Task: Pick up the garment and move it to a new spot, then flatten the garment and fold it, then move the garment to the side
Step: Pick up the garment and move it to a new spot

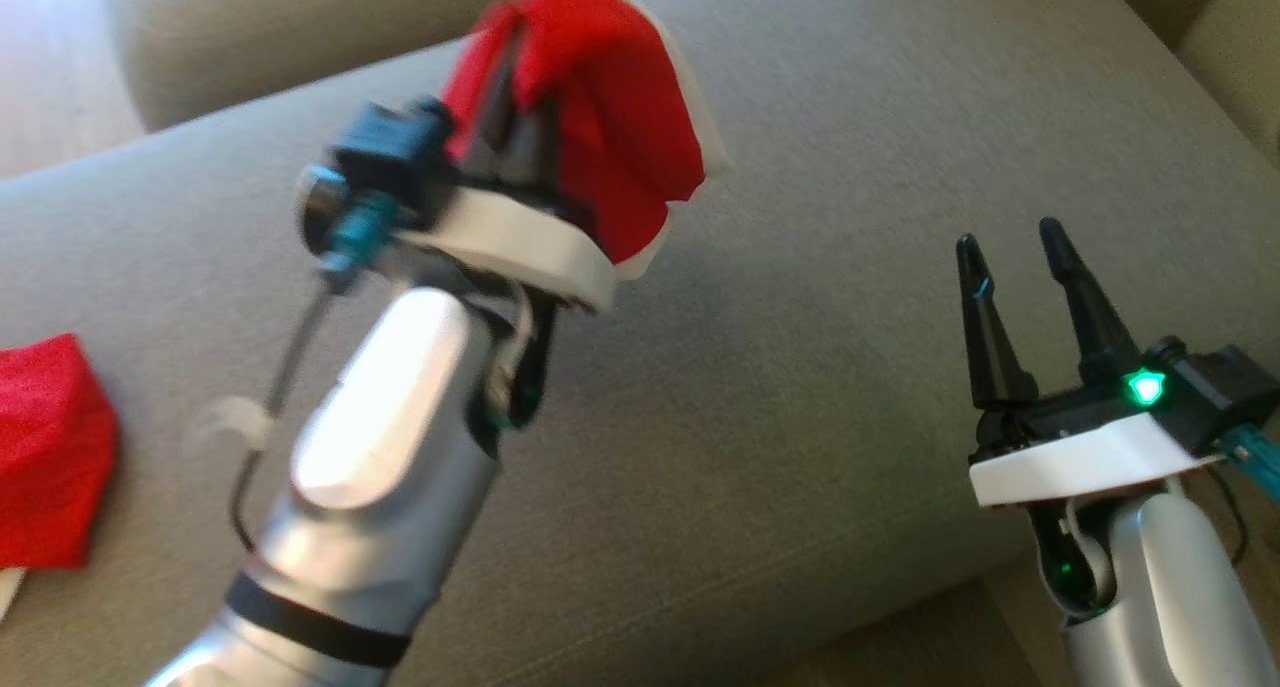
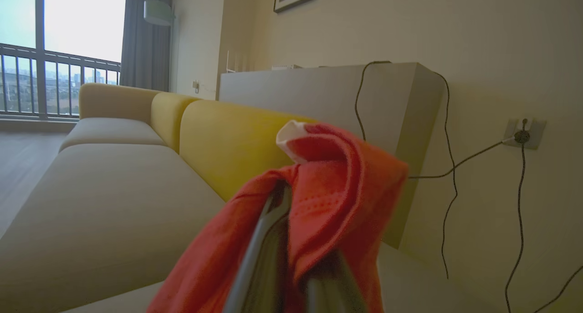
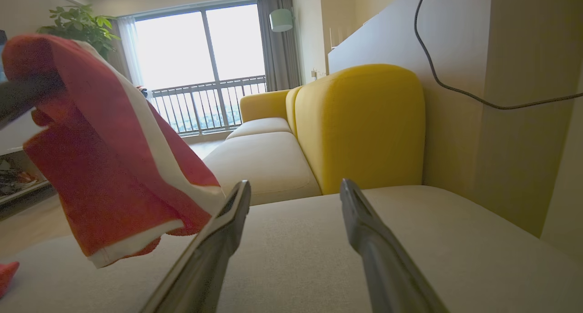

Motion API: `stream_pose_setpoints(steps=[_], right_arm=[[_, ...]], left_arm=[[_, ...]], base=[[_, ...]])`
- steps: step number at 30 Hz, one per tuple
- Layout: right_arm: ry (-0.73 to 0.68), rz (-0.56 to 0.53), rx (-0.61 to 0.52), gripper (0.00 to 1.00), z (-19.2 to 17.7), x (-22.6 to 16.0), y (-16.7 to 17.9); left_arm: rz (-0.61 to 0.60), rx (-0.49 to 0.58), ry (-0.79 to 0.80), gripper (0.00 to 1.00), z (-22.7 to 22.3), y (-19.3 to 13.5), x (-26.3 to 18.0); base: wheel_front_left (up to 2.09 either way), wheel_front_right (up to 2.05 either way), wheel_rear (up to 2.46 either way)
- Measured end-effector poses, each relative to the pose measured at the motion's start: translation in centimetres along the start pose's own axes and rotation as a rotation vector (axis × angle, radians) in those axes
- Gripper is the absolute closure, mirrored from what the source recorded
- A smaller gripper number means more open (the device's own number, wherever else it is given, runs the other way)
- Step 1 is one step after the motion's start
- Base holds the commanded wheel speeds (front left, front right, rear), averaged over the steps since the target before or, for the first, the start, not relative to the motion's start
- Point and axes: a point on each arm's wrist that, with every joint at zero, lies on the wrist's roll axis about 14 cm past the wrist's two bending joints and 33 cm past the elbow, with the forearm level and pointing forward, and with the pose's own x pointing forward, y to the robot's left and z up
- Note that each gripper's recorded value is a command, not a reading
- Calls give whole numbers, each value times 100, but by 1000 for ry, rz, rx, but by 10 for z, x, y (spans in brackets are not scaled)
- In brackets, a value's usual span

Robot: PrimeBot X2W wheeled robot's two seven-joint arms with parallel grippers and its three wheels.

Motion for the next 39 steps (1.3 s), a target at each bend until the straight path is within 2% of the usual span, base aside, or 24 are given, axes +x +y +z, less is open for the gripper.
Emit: stream_pose_setpoints(steps=[3,4,5,6,7,9,12,18,21,26,33,39], right_arm=[[9,-38,-19,0,-2,-1,-13],[14,-47,-23,0,-3,-2,-17],[19,-56,-27,0,-4,-2,-19],[22,-60,-28,0,-5,-2,-21],[24,-60,-28,0,-6,-1,-21],[24,-46,-22,0,-8,2,-16],[23,-19,-13,0,-10,7,-6],[19,49,13,0,-13,16,18],[15,78,20,0,-12,19,29],[22,133,34,0,-15,16,48],[5,202,44,0,-8,19,74],[78,226,18,0,-27,7,80]], left_arm=[[-54,4,139,100,-53,-17,-8],[-77,10,195,81,-72,-22,-15],[-108,13,257,54,-93,-29,-25],[-139,16,319,8,-112,-35,-38],[-156,13,369,0,-126,-38,-51],[-149,4,436,0,-142,-37,-70],[-116,-2,453,0,-142,-27,-78],[-23,47,329,0,-96,0,-71],[16,87,280,0,-74,17,-81],[152,147,240,0,-44,60,-120],[373,203,90,0,22,108,-166],[542,212,151,0,15,124,-243]], base=[[0,0,0],[0,0,0],[0,0,0],[0,0,0],[0,0,0],[0,0,0],[0,0,0],[0,0,0],[0,0,0],[0,0,0],[0,0,0],[0,0,0]])
